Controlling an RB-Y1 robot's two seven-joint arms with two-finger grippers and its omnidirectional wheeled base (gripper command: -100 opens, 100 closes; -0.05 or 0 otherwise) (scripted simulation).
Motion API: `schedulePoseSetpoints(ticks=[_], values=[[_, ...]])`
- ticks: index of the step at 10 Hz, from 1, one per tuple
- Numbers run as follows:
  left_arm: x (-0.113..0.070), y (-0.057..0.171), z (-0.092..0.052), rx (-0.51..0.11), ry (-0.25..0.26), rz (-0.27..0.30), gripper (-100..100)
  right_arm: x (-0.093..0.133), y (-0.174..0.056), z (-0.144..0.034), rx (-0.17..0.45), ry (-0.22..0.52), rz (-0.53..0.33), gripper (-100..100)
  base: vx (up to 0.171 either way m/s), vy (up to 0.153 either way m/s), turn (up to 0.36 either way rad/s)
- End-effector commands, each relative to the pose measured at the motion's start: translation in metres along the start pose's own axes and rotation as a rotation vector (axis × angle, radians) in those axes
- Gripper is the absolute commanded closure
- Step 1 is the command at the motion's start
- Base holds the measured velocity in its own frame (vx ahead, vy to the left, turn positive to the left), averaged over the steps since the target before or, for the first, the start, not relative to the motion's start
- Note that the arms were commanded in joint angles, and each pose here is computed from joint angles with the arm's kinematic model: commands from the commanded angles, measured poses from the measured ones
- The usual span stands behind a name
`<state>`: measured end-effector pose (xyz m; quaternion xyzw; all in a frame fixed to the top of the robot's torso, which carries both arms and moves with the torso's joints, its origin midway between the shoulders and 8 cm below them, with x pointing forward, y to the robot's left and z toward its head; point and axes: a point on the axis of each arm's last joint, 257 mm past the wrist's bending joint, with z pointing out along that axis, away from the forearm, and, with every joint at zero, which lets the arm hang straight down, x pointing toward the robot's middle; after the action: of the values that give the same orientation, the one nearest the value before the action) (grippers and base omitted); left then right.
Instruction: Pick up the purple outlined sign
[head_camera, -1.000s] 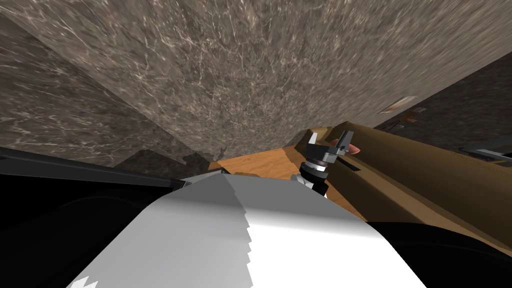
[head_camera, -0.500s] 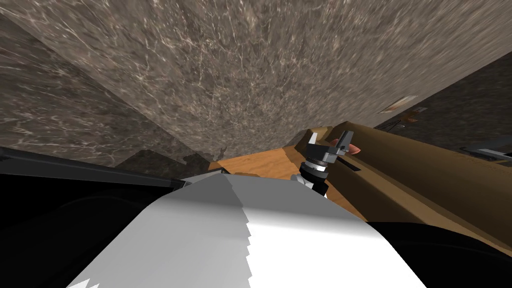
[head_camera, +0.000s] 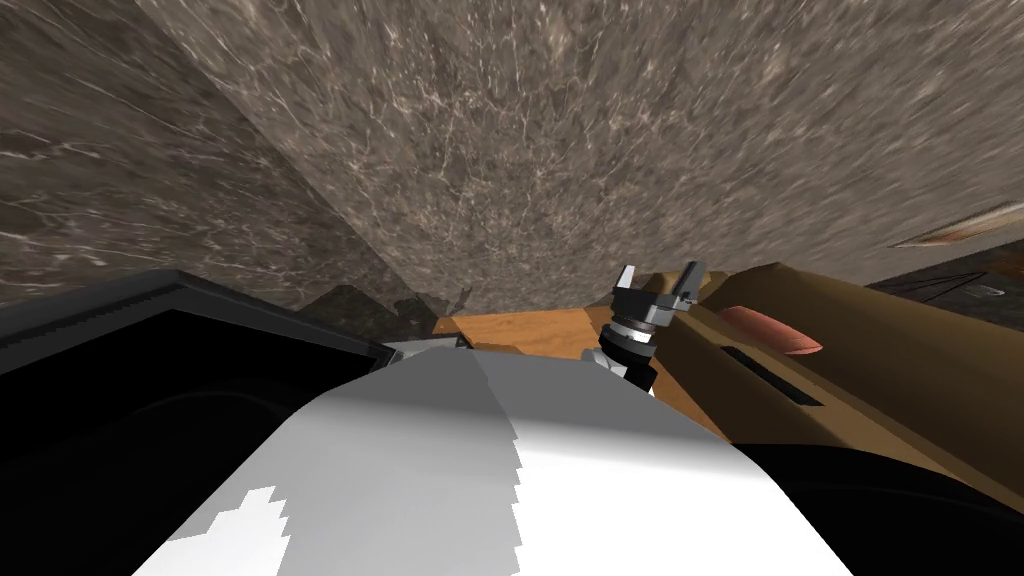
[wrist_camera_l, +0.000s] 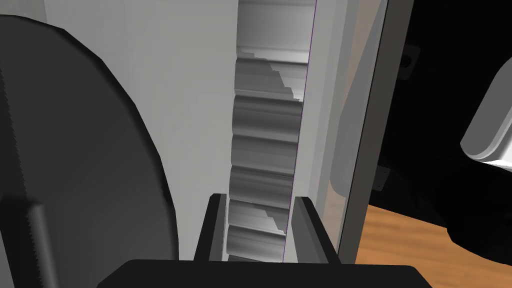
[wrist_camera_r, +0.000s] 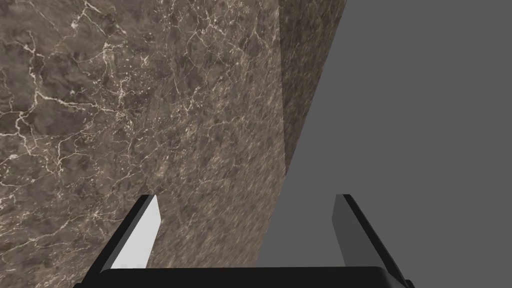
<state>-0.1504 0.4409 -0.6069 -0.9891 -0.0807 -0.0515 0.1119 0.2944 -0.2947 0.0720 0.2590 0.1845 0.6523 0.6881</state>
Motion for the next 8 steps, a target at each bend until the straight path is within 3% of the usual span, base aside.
schedulePoseSetpoints(ticks=[1,3,6,7,8], values=[[0.0,0.008,-0.005,-0.008,0.009,0.058,100,0.0,0.0,0.0,0.0,0.0,0.0,0,0.127,0.102,0.362],[0.006,0.013,-0.009,-0.011,0.025,0.094,100,0.0,0.0,0.0,0.0,0.0,0.0,0,0.122,0.064,0.222],[0.011,0.028,-0.021,-0.022,0.051,0.193,100,0.0,0.0,0.0,0.0,0.0,0.0,0,0.112,0.056,0.323],[0.009,0.025,-0.019,-0.02,0.043,0.172,100,0.0,0.0,0.0,0.0,0.0,0.0,0,0.067,0.013,0.058],[0.009,0.026,-0.02,-0.021,0.044,0.176,0,0.0,0.0,0.0,0.0,0.0,0.0,0,0.012,0.001,-0.011]])
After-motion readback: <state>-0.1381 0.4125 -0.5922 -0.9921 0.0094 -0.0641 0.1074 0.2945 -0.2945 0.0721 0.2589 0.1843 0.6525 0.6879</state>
